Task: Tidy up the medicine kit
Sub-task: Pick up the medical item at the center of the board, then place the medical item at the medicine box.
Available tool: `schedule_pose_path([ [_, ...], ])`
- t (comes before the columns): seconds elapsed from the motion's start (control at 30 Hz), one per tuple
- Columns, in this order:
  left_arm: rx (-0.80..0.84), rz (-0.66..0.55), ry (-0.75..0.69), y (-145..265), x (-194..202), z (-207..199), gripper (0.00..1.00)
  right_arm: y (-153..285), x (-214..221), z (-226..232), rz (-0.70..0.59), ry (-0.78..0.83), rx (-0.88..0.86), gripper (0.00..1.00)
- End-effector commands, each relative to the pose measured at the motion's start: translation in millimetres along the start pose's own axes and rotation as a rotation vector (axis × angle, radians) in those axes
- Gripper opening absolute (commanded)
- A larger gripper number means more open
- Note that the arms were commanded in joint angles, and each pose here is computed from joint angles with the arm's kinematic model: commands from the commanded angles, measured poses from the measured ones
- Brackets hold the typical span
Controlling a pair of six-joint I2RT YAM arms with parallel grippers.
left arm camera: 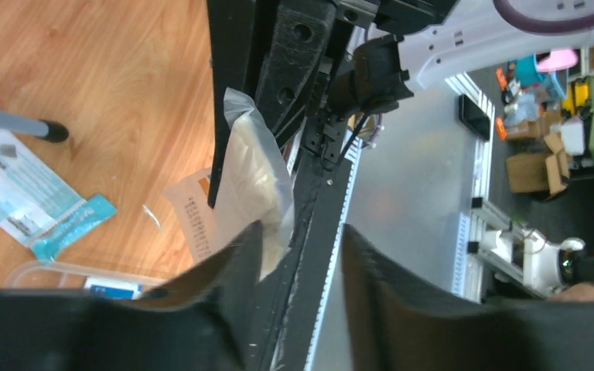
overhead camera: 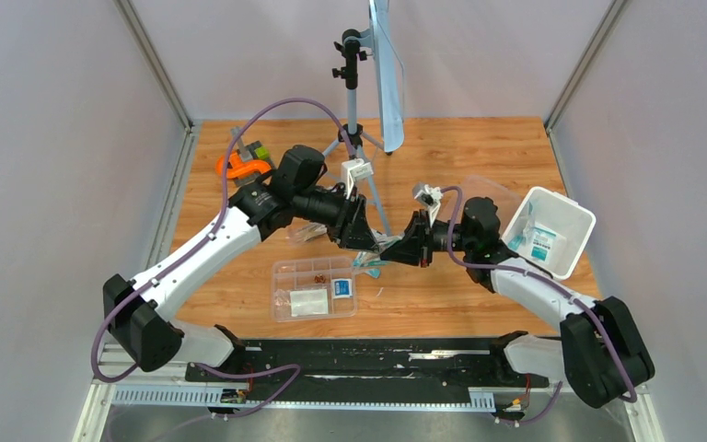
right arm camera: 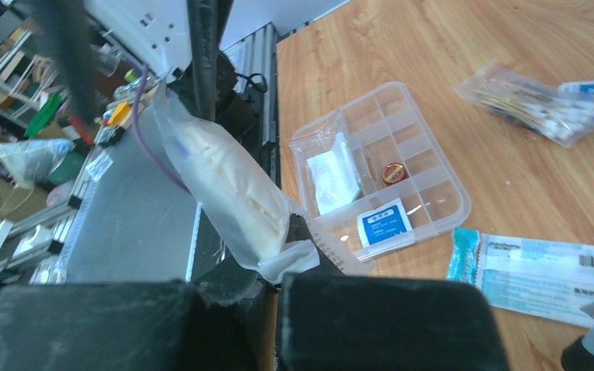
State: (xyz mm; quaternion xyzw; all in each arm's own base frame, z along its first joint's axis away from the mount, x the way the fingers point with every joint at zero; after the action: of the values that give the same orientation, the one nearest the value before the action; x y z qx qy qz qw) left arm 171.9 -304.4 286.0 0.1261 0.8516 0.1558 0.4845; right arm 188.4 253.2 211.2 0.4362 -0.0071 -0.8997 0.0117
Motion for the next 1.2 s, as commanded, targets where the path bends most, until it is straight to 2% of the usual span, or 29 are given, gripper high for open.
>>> schedule_pose_path([
  [0.0,-0.113,0.012,0.003,1,-1,15,0.77,7,-16,-14,-0.062,0.061,0.163,0.0],
  [0.07,-0.184,0.006,0.005,6,-4,24,0.96,18,-20,-28,-0.09,0.057,0.298,0.0],
  [0.1,-0.215,-0.003,0.01,8,-6,29,0.98,29,-25,-36,-0.114,0.057,0.381,0.0],
  [0.2,-0.242,-0.064,0.046,15,-13,37,1.0,79,-44,-56,-0.25,0.029,0.638,0.0],
  [0.33,-0.262,-0.102,0.112,19,-10,54,1.0,165,-72,-64,-0.523,-0.041,1.039,0.0],
  [0.4,-0.274,-0.101,0.135,19,-7,60,1.0,205,-77,-61,-0.65,-0.084,1.235,0.0],
  [0.5,-0.292,-0.097,0.151,19,-4,65,1.0,255,-70,-57,-0.771,-0.166,1.477,0.0],
  [0.6,-0.314,-0.098,0.154,21,-2,69,1.0,290,-60,-56,-0.861,-0.259,1.596,0.0],
  [0.73,-0.337,-0.089,0.16,25,2,72,1.0,324,-55,-54,-1.016,-0.372,1.621,0.0],
  [0.9,-0.384,-0.086,0.175,31,9,78,1.0,361,-42,-58,-1.127,-0.464,1.722,0.01],
  [0.93,-0.391,-0.083,0.181,32,11,80,1.0,366,-41,-59,-1.145,-0.472,1.739,0.08],
  [0.97,-0.406,-0.086,0.19,33,12,82,1.0,370,-40,-60,-1.152,-0.471,1.749,0.2],
  [1.03,-0.43,-0.085,0.211,35,15,88,1.0,372,-46,-63,-1.14,-0.448,1.74,0.56],
  [1.07,-0.438,-0.082,0.219,35,17,89,1.0,370,-51,-64,-1.121,-0.44,1.727,0.71],
  [1.1,-0.457,-0.08,0.232,36,18,93,1.0,369,-55,-65,-1.098,-0.429,1.714,0.79],
  [1.17,-0.492,-0.074,0.254,39,23,100,1.0,364,-64,-62,-1.081,-0.407,1.676,0.83],
])
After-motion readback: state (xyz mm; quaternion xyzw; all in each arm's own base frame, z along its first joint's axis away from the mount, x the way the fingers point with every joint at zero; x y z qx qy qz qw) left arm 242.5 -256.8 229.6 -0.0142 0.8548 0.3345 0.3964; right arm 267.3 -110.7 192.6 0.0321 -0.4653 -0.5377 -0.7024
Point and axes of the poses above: each gripper's point midway between its finger pads, its own y axis back along the fingers, its own z axis along the line the jaws close on, x = y × z, the point moved 2 cm from there along y, back along the fingers, and after that the axes turned 10 degrees about -y, right-handed, at the moved point
